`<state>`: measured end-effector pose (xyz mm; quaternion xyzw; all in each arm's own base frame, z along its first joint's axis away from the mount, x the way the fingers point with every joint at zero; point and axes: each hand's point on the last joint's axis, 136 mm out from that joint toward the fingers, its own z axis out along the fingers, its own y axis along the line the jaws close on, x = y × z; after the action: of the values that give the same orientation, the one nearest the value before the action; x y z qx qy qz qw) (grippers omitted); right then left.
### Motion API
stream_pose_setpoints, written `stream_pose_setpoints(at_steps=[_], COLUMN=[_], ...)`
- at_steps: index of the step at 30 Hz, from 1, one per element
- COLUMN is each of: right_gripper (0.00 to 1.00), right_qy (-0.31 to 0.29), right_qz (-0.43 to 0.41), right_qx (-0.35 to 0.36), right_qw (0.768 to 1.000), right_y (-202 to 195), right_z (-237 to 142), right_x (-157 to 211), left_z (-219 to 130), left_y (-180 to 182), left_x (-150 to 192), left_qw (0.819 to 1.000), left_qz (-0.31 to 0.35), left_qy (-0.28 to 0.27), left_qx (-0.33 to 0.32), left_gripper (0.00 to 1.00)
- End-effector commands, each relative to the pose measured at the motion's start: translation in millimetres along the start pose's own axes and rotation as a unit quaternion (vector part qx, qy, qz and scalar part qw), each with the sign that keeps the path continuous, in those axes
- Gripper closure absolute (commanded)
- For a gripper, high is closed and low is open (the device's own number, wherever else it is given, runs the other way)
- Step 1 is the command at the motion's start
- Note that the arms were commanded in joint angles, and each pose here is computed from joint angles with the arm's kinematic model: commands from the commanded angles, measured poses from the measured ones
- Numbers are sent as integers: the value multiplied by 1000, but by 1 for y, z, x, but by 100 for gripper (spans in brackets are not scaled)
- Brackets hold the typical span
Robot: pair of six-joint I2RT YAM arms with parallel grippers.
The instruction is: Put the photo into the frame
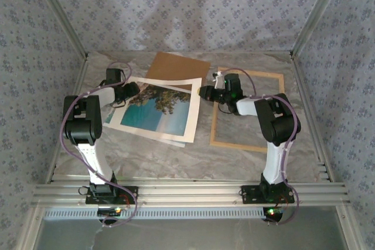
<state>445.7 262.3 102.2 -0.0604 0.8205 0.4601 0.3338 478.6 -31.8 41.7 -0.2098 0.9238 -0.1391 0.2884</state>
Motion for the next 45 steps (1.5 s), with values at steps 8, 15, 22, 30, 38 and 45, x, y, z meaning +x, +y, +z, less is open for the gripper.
stream_pose_setpoints(at_steps=[8,15,22,30,38,45], right_gripper=[100,100,100,100,100,100], right_qy=[27,107,117,146,143,139], right_qz=[-144,-263,-332,-376,-401,-418], right_qx=[-46,-144,-149,-126,-109,-89], right_qw=[988,948,924,906,898,893], right_y=[65,130,165,175,181,178], right_z=[-37,-73,-103,-116,-114,-112], right_x=[-50,-55,-63,-53,-58,-64], left_z=[-103,-176,-207,-228,-229,-229], left_y=[-91,-201,-241,-256,-273,-283], left_x=[-51,-23,23,62,84,89], left_qw=[969,843,734,675,664,658], left_qz=[62,360,533,586,559,544], left_qy=[-169,-229,-132,-38,69,125], left_qx=[169,326,399,446,491,506], left_gripper=[26,24,24,22,37,71])
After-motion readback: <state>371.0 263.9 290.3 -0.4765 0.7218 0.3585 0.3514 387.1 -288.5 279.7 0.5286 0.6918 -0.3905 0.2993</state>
